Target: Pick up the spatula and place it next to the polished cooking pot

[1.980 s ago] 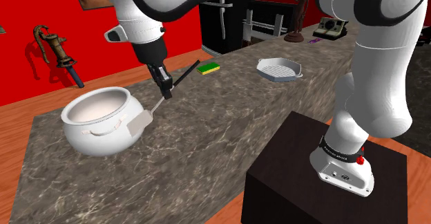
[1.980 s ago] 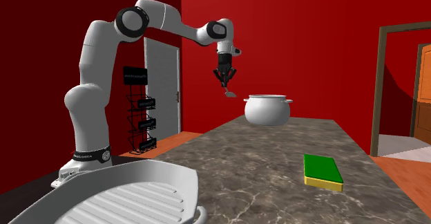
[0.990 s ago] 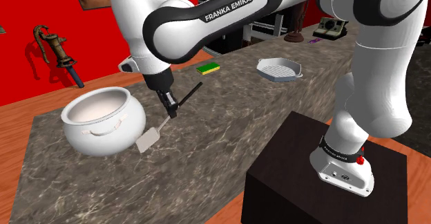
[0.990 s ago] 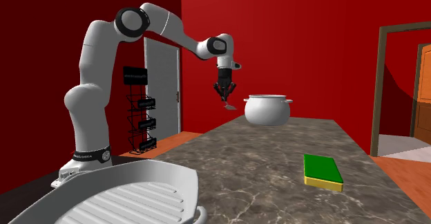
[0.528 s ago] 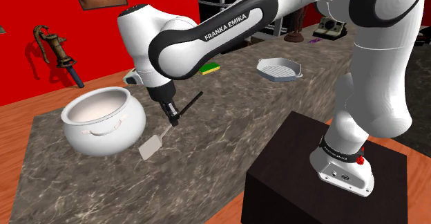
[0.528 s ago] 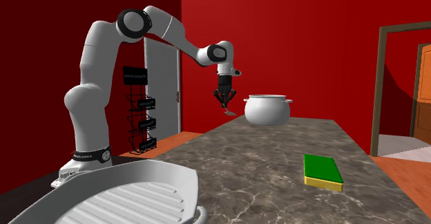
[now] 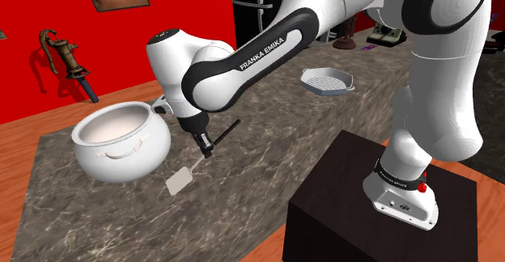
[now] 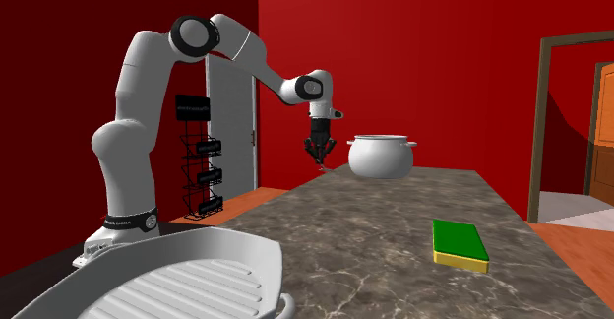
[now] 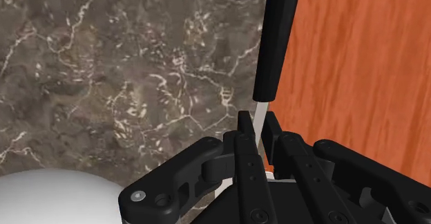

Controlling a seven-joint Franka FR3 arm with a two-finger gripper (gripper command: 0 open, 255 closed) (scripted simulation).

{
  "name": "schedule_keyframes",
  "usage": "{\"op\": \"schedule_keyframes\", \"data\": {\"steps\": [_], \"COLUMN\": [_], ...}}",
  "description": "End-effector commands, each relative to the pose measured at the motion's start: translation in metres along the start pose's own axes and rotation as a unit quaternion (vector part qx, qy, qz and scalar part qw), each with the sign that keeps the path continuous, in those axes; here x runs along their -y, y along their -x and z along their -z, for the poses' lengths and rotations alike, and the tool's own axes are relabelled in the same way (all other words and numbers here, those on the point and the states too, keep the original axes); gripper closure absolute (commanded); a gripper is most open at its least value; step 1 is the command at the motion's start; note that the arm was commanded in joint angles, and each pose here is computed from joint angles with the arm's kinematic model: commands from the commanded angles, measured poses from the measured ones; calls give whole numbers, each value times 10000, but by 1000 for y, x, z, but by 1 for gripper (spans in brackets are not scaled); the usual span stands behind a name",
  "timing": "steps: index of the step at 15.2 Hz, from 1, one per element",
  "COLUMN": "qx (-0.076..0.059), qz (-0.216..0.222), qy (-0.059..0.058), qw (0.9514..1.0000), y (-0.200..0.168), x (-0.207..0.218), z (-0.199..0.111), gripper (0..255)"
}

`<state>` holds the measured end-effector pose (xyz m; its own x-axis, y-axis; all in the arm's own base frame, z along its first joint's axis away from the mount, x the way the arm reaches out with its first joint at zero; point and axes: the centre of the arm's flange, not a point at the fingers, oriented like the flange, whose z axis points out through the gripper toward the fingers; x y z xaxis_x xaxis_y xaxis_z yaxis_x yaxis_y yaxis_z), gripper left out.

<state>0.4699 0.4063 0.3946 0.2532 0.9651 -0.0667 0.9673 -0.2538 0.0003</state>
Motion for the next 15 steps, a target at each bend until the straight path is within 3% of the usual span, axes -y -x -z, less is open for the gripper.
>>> {"op": "schedule_keyframes", "data": {"steps": [1, 7, 15], "qx": [-2, -2, -2], "qz": [1, 1, 1], "qy": [1, 1, 1], "qw": [10000, 10000, 10000], "y": [0, -2, -2], "x": [1, 1, 1], "z": [-10, -42, -44], "gripper": [255, 255, 255]}}
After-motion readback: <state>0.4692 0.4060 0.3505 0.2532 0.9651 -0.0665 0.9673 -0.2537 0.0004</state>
